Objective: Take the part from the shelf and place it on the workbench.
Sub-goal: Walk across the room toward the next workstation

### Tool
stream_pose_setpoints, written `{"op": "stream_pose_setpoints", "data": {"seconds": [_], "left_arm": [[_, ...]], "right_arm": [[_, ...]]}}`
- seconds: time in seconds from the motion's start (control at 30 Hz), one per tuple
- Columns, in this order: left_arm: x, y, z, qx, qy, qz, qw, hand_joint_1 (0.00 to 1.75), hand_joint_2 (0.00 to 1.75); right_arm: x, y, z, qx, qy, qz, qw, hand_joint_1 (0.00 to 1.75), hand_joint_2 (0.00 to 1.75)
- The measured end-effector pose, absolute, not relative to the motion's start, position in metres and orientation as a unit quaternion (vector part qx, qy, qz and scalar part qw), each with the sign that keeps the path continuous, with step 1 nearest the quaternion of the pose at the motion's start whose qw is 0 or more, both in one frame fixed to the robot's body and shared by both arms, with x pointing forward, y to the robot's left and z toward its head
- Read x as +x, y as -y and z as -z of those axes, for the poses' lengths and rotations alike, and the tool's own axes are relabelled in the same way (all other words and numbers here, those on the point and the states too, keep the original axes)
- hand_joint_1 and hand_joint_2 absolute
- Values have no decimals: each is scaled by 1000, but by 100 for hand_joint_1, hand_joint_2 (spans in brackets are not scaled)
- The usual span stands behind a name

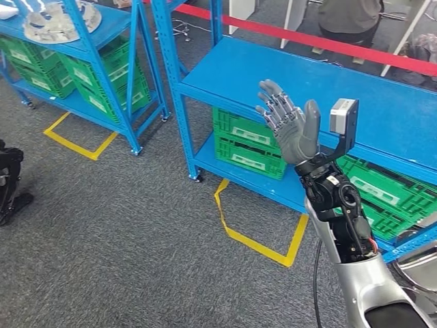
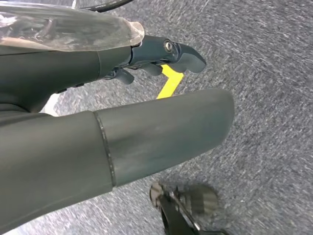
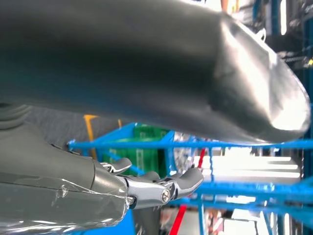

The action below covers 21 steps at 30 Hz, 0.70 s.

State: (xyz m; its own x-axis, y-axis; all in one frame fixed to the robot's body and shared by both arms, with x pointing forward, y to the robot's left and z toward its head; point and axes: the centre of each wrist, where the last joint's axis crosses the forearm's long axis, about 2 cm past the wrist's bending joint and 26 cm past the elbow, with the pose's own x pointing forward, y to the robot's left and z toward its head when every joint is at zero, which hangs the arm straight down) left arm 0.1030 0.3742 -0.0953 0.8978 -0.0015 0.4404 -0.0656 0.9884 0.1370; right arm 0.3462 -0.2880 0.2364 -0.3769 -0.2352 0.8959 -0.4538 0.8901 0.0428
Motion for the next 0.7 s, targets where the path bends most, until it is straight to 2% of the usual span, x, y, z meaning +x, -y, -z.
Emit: {"op": "stream_pose_setpoints", "data": {"seconds": [0.7], "left_arm": [[107, -373, 94, 74, 229, -17, 970, 0, 0]], "right_arm": [[344, 289, -230, 210, 819, -97, 525, 0, 0]]}}
